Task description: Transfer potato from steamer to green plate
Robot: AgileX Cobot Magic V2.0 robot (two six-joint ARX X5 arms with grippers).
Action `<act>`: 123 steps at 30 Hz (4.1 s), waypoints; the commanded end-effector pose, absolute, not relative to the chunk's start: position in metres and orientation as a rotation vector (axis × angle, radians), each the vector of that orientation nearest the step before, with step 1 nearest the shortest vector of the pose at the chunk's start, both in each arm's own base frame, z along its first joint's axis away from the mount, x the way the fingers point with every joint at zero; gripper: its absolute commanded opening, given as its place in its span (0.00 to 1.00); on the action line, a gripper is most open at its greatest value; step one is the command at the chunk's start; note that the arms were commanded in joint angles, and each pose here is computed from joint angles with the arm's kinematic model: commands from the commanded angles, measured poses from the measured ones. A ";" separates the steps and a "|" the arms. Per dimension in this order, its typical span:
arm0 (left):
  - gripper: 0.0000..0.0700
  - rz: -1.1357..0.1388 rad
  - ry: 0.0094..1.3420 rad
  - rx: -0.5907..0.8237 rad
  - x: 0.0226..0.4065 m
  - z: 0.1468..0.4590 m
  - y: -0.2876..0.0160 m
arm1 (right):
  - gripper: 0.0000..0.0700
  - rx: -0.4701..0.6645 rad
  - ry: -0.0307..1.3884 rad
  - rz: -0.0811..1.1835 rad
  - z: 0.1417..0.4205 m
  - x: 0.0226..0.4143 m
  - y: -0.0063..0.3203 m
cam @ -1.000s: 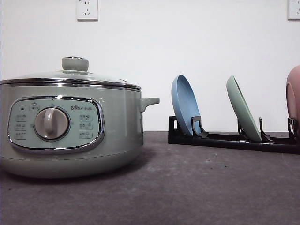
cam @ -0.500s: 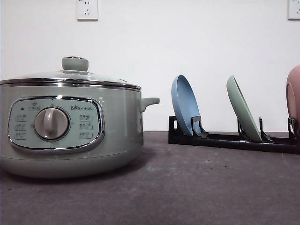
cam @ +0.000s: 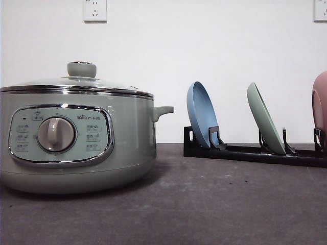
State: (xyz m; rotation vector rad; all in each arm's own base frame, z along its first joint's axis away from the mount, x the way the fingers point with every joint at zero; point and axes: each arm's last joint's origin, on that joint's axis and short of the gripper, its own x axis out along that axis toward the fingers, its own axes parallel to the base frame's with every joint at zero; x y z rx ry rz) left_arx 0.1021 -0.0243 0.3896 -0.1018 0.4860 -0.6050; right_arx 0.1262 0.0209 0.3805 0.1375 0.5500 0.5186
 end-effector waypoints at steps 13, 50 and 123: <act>0.87 -0.612 0.453 -0.085 0.101 0.397 -0.025 | 0.68 0.226 0.567 0.479 0.412 0.225 0.027; 0.87 -0.612 0.460 -0.086 0.101 0.396 -0.025 | 0.58 0.241 0.803 0.338 0.298 0.434 0.049; 0.87 -0.612 0.452 -0.084 0.102 0.397 -0.025 | 0.00 -0.762 1.037 0.600 0.310 0.166 0.217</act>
